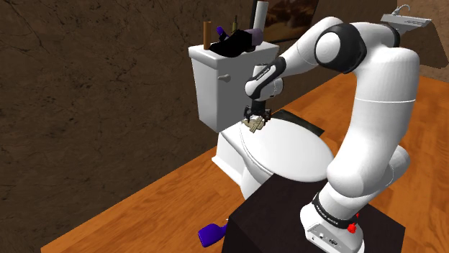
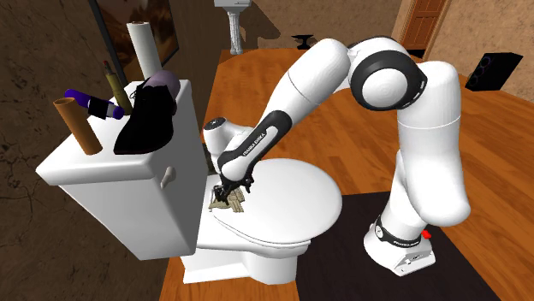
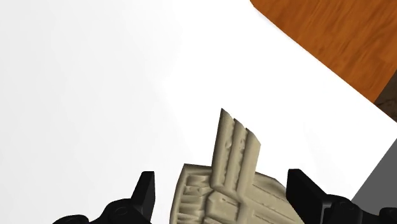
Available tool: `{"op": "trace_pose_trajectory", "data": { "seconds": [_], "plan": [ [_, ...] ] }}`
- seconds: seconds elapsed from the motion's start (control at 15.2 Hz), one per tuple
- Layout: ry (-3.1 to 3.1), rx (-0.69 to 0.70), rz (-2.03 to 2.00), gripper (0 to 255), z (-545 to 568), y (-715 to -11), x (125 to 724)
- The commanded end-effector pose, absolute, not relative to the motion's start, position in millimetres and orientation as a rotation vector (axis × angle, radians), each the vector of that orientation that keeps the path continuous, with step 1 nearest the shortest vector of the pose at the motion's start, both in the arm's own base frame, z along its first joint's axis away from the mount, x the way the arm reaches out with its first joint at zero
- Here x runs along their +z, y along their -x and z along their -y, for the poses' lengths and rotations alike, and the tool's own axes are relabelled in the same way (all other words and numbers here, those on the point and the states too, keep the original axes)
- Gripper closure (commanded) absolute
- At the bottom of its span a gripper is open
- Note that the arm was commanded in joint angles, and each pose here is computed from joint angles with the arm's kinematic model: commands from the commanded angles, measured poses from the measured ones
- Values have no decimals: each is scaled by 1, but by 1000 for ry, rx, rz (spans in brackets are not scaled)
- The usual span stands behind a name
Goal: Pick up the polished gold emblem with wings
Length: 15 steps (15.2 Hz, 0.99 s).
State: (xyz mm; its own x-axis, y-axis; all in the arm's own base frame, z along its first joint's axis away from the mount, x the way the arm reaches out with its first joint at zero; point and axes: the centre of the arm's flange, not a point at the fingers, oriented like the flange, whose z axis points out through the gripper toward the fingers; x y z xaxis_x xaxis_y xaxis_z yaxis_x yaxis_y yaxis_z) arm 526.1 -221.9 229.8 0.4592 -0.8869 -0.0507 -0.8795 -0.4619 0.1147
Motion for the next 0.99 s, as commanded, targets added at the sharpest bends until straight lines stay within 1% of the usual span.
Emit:
{"op": "trace_pose_trajectory", "data": {
  "seconds": [0.0,0.4,0.46,0.92],
  "plan": [
    [-2617,-158,1596,0,223,-527,219],
    [-2617,-158,1596,0,223,-527,195],
    [-2617,-158,1596,255,224,-527,194],
    [-2617,-158,1596,255,224,-527,194]
  ]
}}
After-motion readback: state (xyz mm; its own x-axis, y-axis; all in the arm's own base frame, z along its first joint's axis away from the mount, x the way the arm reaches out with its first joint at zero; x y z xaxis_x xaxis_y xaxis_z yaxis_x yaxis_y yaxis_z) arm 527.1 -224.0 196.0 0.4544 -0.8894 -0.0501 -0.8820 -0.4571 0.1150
